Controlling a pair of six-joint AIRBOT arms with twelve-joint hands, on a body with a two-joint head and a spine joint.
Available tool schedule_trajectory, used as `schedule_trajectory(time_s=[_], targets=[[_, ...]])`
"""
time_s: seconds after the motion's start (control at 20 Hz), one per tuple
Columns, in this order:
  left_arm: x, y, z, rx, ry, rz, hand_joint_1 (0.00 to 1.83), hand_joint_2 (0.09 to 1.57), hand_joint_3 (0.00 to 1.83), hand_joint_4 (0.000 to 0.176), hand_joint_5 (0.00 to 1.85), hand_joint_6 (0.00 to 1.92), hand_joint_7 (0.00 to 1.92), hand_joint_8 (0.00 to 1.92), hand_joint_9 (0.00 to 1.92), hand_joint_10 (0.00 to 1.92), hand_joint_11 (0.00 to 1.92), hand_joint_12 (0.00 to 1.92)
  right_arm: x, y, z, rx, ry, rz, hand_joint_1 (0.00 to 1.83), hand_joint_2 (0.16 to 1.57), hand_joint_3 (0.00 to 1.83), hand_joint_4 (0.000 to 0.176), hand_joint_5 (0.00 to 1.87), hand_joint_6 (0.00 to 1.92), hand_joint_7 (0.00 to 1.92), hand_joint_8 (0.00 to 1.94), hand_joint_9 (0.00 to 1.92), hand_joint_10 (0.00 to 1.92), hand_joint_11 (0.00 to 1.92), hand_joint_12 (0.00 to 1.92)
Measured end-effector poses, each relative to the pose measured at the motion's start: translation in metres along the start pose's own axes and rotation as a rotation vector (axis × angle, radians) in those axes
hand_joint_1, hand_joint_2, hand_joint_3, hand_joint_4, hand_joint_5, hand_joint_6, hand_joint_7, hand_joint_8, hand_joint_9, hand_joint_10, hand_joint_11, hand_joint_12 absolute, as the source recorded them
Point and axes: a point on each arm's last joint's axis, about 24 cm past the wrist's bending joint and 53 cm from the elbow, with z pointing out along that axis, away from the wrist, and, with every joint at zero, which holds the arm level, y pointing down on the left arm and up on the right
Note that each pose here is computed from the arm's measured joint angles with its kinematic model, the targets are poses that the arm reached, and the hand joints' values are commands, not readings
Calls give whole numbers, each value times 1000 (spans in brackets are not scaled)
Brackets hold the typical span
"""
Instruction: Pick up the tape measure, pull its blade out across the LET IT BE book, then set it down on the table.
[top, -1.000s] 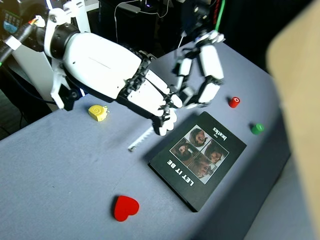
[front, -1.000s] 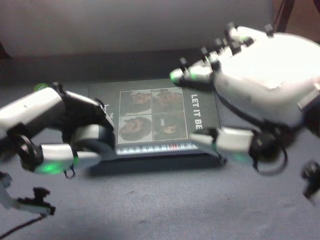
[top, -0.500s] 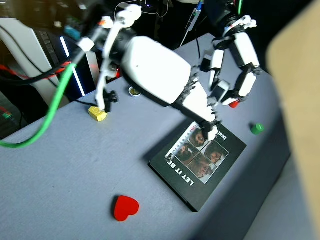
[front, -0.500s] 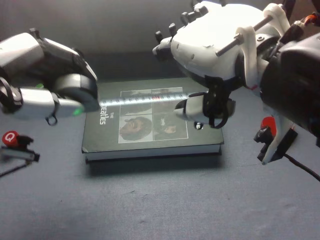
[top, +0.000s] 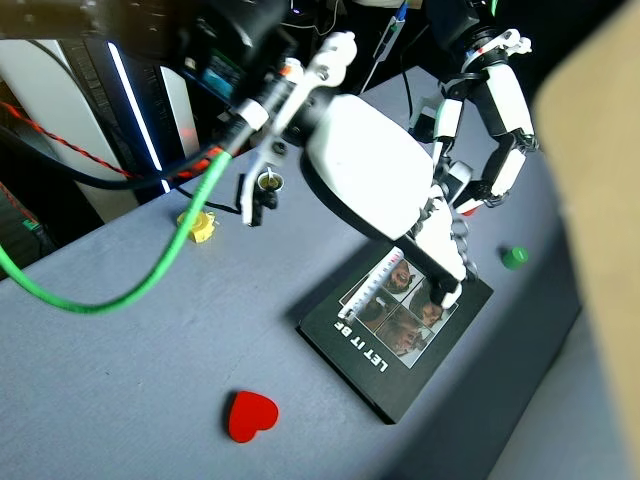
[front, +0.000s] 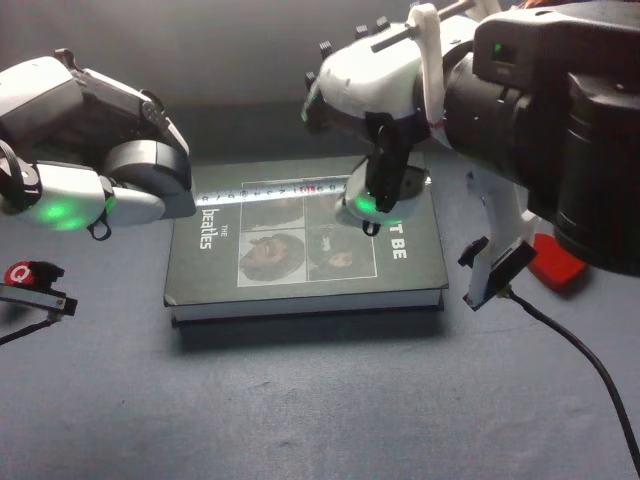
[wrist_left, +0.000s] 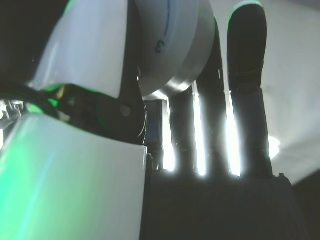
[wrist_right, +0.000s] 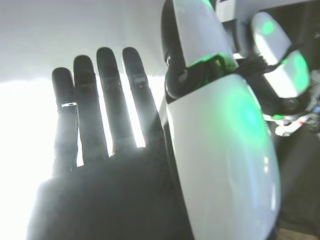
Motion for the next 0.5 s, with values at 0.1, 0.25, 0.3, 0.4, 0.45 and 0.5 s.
schedule_trajectory(time_s=[0.1,0.25,0.3,0.4,0.45,0.5], targets=[[-1,1,0,-4,-4,-11,1377,1119,0,0,984,742,946,1063,896,1338,865,1231,-3,1,4,1,-12,-2,982,1086,4,0,467,15,491,11,456,21,64,881],[-1,1,0,-3,-6,-15,1377,1119,0,0,987,739,947,1061,897,1336,852,1225,-4,5,8,4,-18,11,986,1088,3,0,476,14,507,13,473,22,117,900],[-1,1,0,-2,-6,-17,1377,1118,0,0,987,738,947,1061,897,1335,853,1225,-4,12,9,-11,-31,2,984,1089,2,0,488,15,538,20,505,30,143,908],[-2,0,0,1,-8,-19,1377,1119,0,0,991,730,939,1075,901,1331,865,1232,-4,14,12,-16,-34,4,994,1092,3,0,495,14,550,20,524,33,157,912],[-2,0,0,1,-9,-20,1376,1119,0,0,995,726,932,1083,900,1333,867,1234,-4,13,14,-11,-33,10,997,1094,1,0,526,10,582,10,559,24,183,910],[-2,0,0,2,-9,-22,1376,1119,0,0,995,726,932,1083,900,1333,867,1234,-4,11,16,-1,-34,15,997,1094,1,0,526,10,582,10,559,24,183,910]])
